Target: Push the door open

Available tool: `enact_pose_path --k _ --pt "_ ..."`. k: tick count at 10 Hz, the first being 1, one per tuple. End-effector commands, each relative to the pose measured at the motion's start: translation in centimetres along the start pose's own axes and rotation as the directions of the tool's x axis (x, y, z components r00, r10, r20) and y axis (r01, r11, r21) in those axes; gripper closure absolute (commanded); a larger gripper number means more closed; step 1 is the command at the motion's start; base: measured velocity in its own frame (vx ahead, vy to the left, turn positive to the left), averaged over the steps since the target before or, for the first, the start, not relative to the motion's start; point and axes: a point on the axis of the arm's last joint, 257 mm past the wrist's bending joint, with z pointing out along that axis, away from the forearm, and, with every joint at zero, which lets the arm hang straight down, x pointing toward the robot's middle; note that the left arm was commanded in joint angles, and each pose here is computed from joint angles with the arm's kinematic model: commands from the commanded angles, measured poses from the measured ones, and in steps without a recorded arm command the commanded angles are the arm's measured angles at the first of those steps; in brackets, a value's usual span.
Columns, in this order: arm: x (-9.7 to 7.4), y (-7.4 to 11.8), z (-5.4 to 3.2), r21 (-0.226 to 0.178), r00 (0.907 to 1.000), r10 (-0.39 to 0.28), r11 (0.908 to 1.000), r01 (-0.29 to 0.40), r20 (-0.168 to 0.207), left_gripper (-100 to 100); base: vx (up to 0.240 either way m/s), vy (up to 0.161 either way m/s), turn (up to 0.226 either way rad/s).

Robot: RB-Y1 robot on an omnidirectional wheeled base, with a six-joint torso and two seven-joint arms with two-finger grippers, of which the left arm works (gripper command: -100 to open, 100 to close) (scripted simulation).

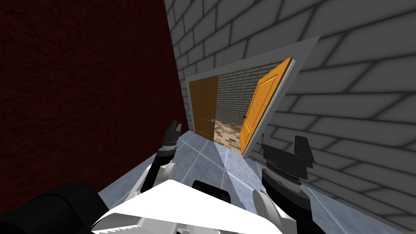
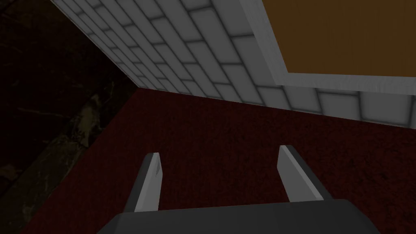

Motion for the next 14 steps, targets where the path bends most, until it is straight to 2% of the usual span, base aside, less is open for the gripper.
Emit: enact_pose_path --k 1,4,6,7,9,11,12,14 --pt "0.2 1.2 -0.22 -0.013 0.9983 -0.058 0.9982 0.058 0.001 -100 0.077 -0.017 -0.113" --pt "0.6 2.7 -0.54 -0.03 0.991 -0.134 0.9906 0.134 0.007 -100 0.084 0.04 -0.107" --pt "0.8 3.8 -0.78 -0.041 0.9828 -0.184 0.9819 0.185 0.014 -100 0.071 0.046 -0.098" --pt "1.0 4.9 -1.03 -0.053 0.972 -0.234 0.9706 0.235 0.021 -100 0.099 0.036 -0.144" --pt "1.2 6.2 -1.37 -0.066 0.9553 -0.294 0.9531 0.295 0.034 -100 0.091 0.044 -0.12" --pt "1.5 7.5 -1.72 -0.079 0.935 -0.351 0.9318 0.354 0.048 -100 0.078 0.046 -0.126" --pt "1.6 8.2 -1.92 -0.086 0.9228 -0.381 0.919 0.385 0.056 -100 0.085 0.044 -0.096" --pt "1.9 9.8 -2.39 -0.099 0.893 -0.443 0.8879 0.449 0.078 -100 0.094 0.05 -0.131"
